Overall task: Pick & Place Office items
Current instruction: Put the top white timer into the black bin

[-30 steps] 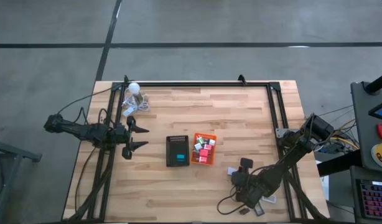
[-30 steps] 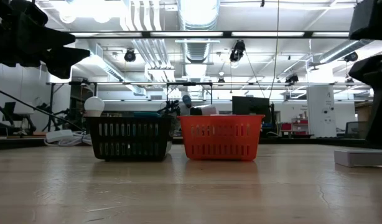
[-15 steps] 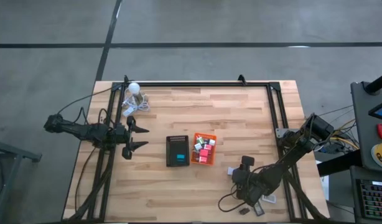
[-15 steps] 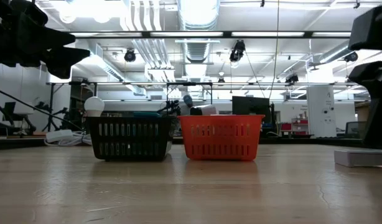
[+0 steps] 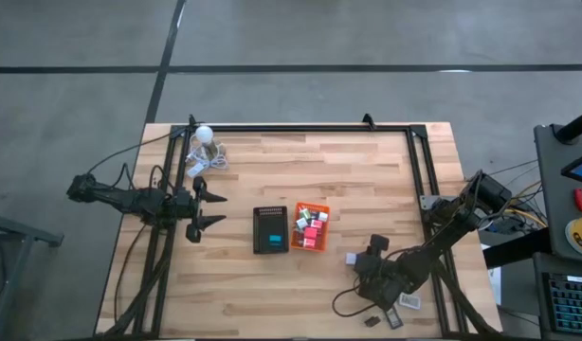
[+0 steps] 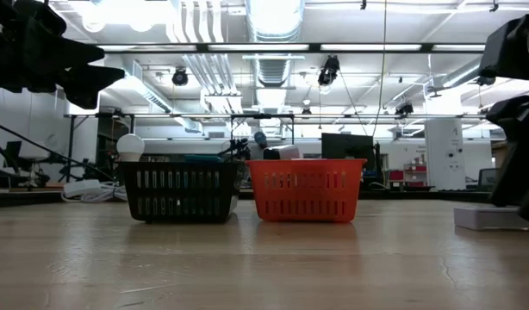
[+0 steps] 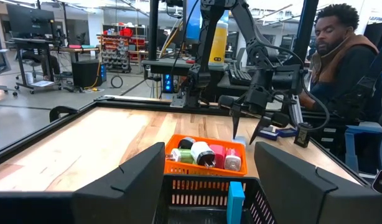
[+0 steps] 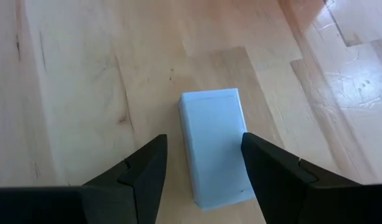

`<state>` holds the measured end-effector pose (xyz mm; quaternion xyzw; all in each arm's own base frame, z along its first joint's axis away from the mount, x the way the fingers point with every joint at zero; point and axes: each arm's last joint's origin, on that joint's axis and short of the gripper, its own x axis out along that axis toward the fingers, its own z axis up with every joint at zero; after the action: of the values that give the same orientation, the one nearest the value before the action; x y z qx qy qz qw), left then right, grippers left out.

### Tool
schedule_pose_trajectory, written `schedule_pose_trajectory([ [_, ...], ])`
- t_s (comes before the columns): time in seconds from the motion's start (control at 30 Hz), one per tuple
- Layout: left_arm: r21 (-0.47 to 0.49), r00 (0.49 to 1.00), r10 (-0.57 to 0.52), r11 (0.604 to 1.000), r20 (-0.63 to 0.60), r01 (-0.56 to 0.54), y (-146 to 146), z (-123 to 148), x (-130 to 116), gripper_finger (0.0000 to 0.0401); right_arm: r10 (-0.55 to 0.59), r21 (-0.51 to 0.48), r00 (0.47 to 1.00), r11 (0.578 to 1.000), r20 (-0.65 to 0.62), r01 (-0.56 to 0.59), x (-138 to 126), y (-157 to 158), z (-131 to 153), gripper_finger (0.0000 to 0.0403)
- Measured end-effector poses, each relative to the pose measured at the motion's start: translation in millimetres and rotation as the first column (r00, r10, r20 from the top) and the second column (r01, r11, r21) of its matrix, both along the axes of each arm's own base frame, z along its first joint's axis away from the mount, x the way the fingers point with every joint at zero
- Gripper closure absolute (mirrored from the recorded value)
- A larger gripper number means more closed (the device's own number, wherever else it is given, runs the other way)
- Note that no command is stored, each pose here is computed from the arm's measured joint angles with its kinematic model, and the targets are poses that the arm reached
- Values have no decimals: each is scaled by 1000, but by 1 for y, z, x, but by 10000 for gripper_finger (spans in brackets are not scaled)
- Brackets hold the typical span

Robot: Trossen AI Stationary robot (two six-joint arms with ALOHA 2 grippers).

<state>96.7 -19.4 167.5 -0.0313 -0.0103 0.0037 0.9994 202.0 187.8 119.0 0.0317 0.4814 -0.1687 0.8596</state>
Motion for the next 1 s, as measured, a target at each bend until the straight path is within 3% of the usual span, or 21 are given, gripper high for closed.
schedule_pose_trajectory([
  [0.4,0,1000,0,1000,0,0,0,0,0,149,36,149,995,988,95,-50,14,16,7,200],
  [0.6,0,1000,0,1000,-1,0,0,0,0,149,126,102,989,986,77,-134,16,19,11,200],
  [1.0,0,1000,0,1000,0,0,0,0,0,149,131,64,985,988,111,-139,20,22,17,199],
])
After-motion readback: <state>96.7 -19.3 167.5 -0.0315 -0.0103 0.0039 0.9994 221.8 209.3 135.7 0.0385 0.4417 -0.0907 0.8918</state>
